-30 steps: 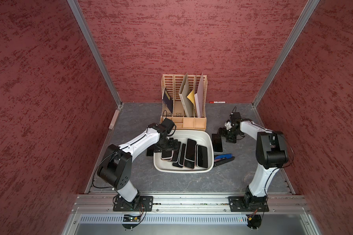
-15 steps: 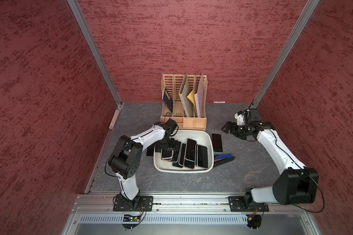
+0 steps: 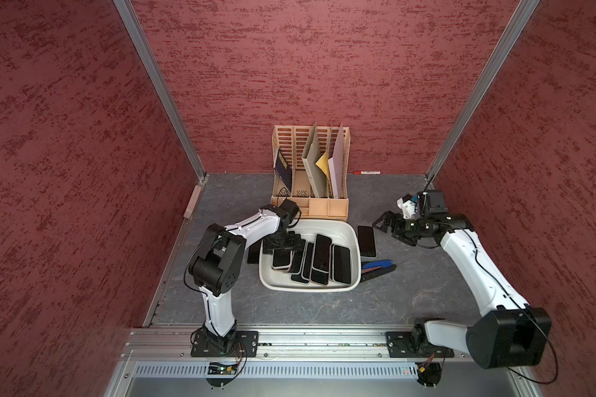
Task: Take the phone out of the storage box
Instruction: Pick up the phone from the storage box.
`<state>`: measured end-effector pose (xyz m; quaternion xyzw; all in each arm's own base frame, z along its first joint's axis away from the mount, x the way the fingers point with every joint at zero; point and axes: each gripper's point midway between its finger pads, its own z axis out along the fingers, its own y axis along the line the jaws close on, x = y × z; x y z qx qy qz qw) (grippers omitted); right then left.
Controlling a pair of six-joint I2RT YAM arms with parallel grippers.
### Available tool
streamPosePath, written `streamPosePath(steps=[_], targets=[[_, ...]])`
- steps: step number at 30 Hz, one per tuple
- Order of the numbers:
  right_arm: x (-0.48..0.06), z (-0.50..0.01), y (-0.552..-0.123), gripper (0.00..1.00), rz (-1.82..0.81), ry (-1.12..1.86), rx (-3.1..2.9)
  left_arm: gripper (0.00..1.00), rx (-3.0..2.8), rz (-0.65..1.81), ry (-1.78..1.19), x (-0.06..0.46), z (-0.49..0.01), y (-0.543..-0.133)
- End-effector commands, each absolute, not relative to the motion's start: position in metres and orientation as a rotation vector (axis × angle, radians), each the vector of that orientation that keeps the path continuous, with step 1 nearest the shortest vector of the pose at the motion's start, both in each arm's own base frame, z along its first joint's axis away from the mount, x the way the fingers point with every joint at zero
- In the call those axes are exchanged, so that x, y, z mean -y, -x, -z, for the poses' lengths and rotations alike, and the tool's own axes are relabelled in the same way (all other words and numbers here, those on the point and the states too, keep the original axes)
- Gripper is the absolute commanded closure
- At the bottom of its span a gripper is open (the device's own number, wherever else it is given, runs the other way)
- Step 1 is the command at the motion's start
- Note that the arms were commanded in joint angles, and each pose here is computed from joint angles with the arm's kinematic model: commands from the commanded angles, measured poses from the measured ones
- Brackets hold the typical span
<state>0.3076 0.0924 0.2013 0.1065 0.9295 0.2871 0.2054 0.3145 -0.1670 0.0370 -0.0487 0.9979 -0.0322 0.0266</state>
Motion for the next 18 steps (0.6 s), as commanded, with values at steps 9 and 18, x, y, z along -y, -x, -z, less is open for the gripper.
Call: streamPosePath(steps=[9, 18], targets=[[-0.093, -0.215, -0.292, 0.02, -0.804, -0.3, -2.59, 0.09, -3.12, 0.097, 0.184, 0.155, -0.01, -0.317], [-0.096, -0.212, -0.294, 0.02, -0.833, -0.319, -2.598, 0.01, -3.139, 0.153, 0.184, 0.159, -0.002, -0.303]])
